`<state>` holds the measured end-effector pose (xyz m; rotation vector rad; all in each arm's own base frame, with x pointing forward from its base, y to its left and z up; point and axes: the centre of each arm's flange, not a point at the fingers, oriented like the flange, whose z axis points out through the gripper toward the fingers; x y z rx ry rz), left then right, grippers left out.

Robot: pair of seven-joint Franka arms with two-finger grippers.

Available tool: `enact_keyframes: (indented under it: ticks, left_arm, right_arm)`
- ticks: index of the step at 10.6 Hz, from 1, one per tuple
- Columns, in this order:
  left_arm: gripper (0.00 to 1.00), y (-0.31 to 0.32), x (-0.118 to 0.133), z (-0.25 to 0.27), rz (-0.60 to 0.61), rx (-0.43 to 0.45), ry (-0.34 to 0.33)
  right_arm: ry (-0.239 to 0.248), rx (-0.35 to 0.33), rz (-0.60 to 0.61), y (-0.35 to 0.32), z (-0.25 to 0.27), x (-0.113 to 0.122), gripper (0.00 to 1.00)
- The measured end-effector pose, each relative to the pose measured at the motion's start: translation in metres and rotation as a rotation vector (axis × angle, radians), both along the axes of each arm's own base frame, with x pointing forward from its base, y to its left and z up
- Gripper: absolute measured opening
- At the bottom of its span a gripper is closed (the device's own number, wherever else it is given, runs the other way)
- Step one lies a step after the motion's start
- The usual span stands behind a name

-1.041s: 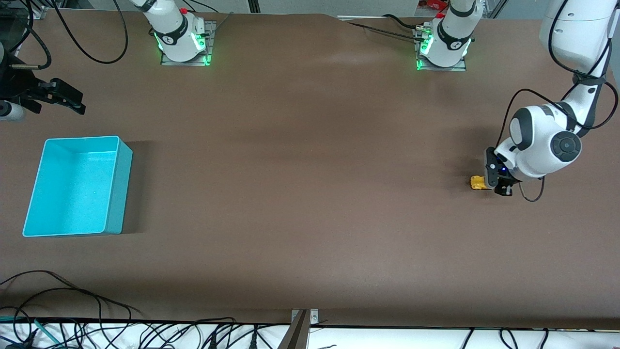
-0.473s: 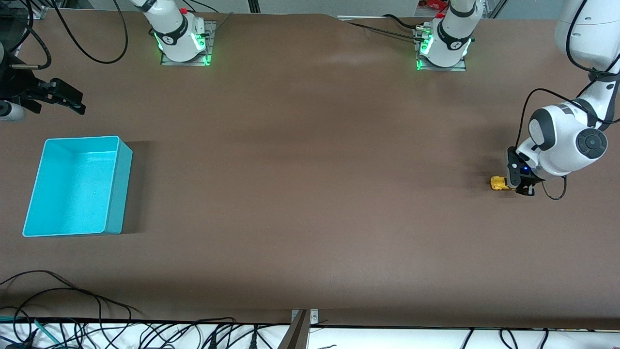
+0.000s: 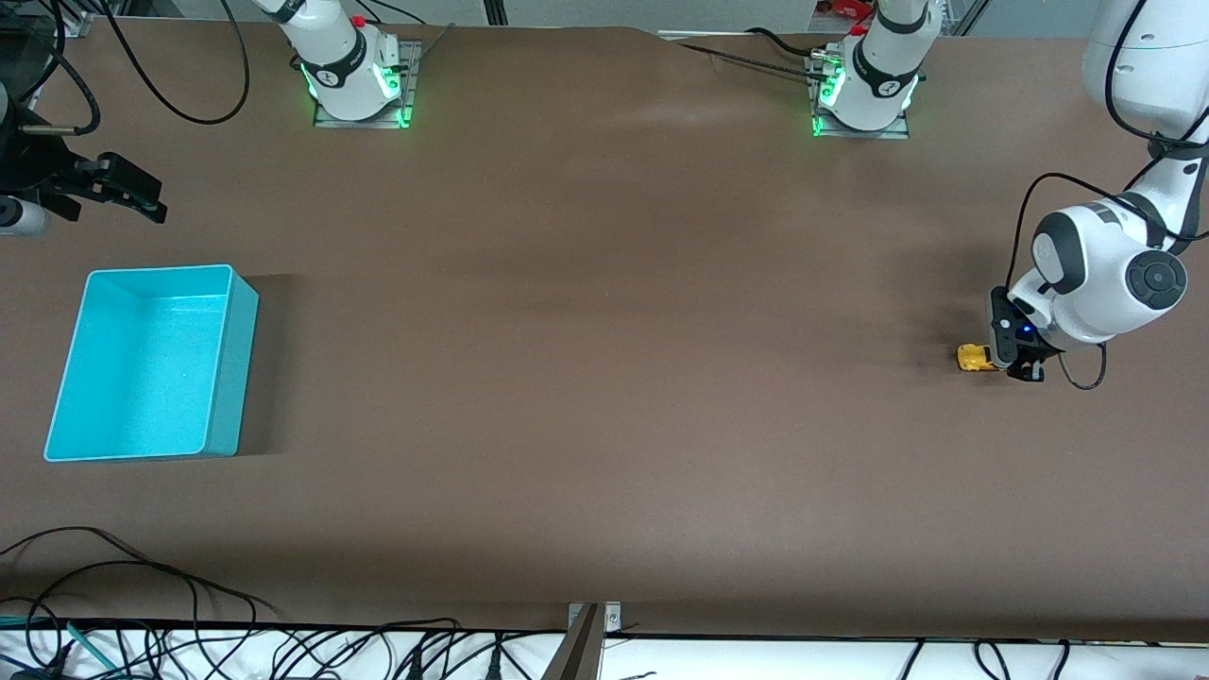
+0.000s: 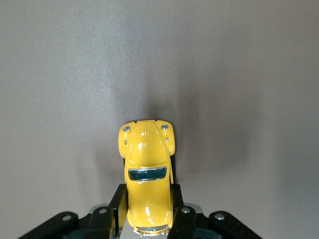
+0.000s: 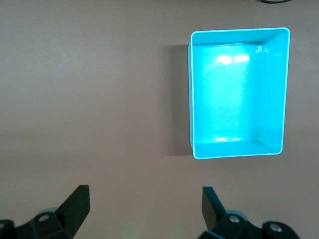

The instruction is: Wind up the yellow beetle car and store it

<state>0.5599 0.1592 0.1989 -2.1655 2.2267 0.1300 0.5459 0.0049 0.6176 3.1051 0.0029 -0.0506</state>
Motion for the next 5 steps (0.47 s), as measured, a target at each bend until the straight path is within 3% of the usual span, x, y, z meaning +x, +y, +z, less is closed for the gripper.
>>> enact_keyframes:
  ticks: [2,5]
  left_arm:
    - [0.40,0.000,0.001,0.000,0.000,0.000,0.002]
    - [0.74,-0.005,0.009,-0.014,-0.009,0.000,0.006]
  right_arm:
    - [0.000,0.000,0.000,0.000,0.000,0.000,1.00]
    - [0.000,0.000,0.000,0.000,0.000,0.000,1.00]
